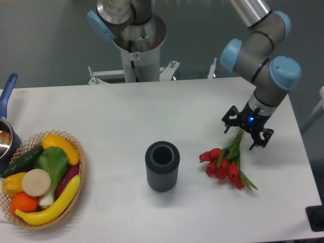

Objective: Pick up the flowers from the table
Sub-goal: 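Move the open gripper over the stems of the red tulip bunch, then lower the gripper onto the tulip stems and close it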

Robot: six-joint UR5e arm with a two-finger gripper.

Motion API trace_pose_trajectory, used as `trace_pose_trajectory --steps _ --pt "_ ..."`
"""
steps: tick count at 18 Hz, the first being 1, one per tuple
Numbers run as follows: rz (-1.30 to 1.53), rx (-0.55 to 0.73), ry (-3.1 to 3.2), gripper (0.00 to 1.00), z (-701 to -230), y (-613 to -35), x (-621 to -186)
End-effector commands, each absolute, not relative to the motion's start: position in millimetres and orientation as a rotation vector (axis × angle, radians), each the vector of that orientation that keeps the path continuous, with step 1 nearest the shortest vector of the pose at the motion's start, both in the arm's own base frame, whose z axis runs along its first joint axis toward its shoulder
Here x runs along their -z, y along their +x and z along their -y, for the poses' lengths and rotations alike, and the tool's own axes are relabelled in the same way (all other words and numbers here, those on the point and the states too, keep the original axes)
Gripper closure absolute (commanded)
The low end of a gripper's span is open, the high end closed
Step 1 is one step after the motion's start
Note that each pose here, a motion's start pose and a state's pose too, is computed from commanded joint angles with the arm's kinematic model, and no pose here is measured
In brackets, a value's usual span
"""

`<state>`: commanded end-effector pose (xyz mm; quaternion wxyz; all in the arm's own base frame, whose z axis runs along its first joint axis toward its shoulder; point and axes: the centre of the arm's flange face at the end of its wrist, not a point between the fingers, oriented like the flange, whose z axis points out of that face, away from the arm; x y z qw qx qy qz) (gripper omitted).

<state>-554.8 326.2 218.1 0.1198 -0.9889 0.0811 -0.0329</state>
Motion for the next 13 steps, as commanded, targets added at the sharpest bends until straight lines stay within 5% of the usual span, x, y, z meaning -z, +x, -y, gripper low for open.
trace_pose_trajectory --steps 13 --pt "-0.188 0.132 -2.928 0.00 -349.1 -543.8 -191.7"
